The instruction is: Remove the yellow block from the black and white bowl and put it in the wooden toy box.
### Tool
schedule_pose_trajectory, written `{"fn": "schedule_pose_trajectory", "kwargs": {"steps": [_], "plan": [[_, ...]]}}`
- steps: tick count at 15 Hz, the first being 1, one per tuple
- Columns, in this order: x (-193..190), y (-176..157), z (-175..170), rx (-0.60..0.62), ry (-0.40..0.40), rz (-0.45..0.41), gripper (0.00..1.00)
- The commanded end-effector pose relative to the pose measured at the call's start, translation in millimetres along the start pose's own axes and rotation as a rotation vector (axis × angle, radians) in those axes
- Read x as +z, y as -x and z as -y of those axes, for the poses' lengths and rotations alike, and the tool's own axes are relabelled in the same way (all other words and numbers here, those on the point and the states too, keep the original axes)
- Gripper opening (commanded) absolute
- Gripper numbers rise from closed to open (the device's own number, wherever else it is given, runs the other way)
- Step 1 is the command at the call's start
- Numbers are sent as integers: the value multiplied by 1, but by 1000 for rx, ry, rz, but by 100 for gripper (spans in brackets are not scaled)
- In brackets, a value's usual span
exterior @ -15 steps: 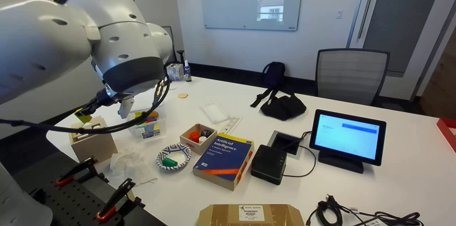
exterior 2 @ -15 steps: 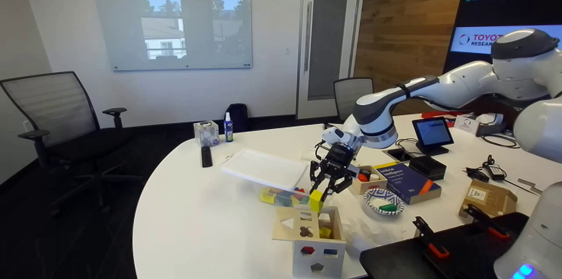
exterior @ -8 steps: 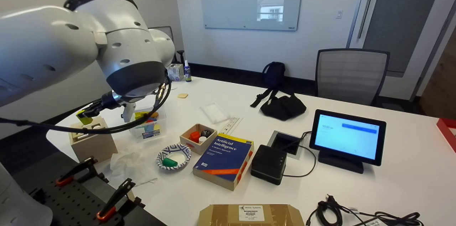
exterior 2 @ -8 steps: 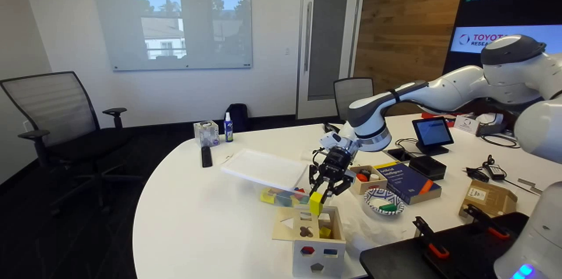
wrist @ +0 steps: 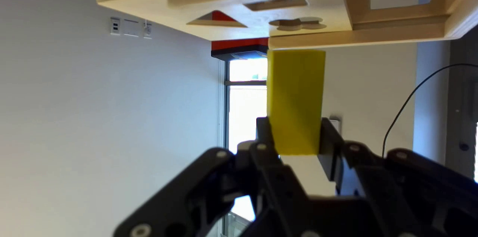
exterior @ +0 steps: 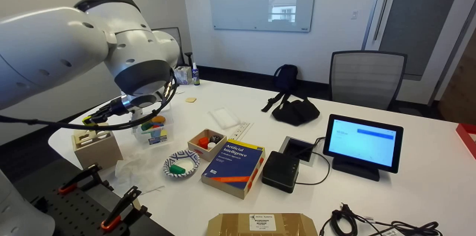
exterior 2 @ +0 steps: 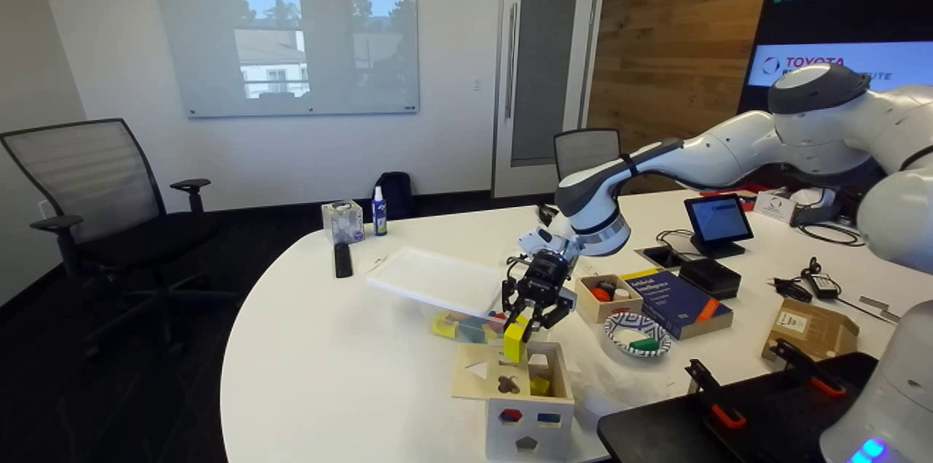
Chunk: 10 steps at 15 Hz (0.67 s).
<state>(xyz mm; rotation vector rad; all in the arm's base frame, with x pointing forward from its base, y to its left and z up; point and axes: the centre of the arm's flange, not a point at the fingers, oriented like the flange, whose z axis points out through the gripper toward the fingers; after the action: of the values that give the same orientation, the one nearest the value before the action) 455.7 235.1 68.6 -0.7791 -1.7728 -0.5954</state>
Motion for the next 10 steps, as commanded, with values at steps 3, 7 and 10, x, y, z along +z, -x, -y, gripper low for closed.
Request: {"fn": "schedule_pose_trajectory", "kwargs": {"steps": [3, 7, 10], "plan": [[-7, 7, -16, -5, -22, -35, 8], [-7, 15, -19, 12, -38, -49, 8], [-6, 21, -22, 23, -51, -54, 8]]}}
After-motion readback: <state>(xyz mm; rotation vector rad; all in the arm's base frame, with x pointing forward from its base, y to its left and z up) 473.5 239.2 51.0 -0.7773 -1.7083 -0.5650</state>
